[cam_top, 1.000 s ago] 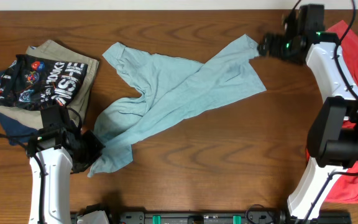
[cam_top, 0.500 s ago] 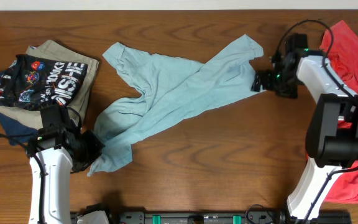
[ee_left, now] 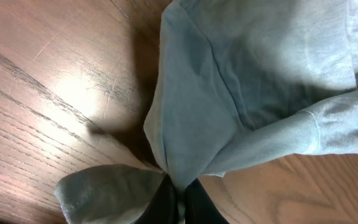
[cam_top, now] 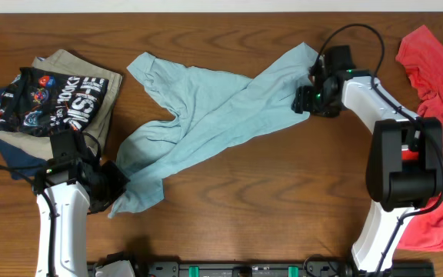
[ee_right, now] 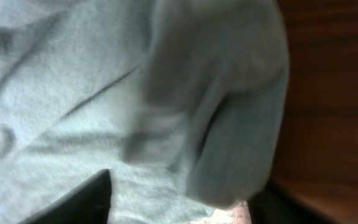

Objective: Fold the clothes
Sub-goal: 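Grasp the shirt's right corner with the right gripper and pull it right, then lift the shirt with both grippers, stretch it and lay it flat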

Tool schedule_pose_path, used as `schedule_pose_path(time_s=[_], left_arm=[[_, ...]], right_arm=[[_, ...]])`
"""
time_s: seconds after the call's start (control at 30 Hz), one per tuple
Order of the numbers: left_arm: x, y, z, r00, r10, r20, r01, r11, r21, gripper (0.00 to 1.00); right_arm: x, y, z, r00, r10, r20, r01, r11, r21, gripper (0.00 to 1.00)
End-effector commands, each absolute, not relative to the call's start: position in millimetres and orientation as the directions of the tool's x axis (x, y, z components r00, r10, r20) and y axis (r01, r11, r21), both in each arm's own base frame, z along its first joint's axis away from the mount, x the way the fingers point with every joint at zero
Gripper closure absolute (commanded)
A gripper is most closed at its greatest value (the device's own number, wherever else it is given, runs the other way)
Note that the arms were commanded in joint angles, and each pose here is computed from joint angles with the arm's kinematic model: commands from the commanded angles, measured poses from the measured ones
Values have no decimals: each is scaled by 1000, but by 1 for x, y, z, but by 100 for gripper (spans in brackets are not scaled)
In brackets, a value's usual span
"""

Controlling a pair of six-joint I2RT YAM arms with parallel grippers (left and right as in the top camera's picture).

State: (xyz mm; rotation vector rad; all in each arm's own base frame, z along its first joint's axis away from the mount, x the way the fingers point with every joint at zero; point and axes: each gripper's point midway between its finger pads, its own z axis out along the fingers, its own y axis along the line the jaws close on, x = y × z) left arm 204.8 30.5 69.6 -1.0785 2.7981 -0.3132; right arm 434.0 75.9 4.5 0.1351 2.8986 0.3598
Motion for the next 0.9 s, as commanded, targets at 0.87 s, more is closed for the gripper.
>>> schedule_pose_path(time_s=[0.87], left_arm=[[222,-20,117,-888,-439,-139,-307,790,-531,94]], right_arm=[[310,-17,93,-963,266,34,265,964,-31,99]])
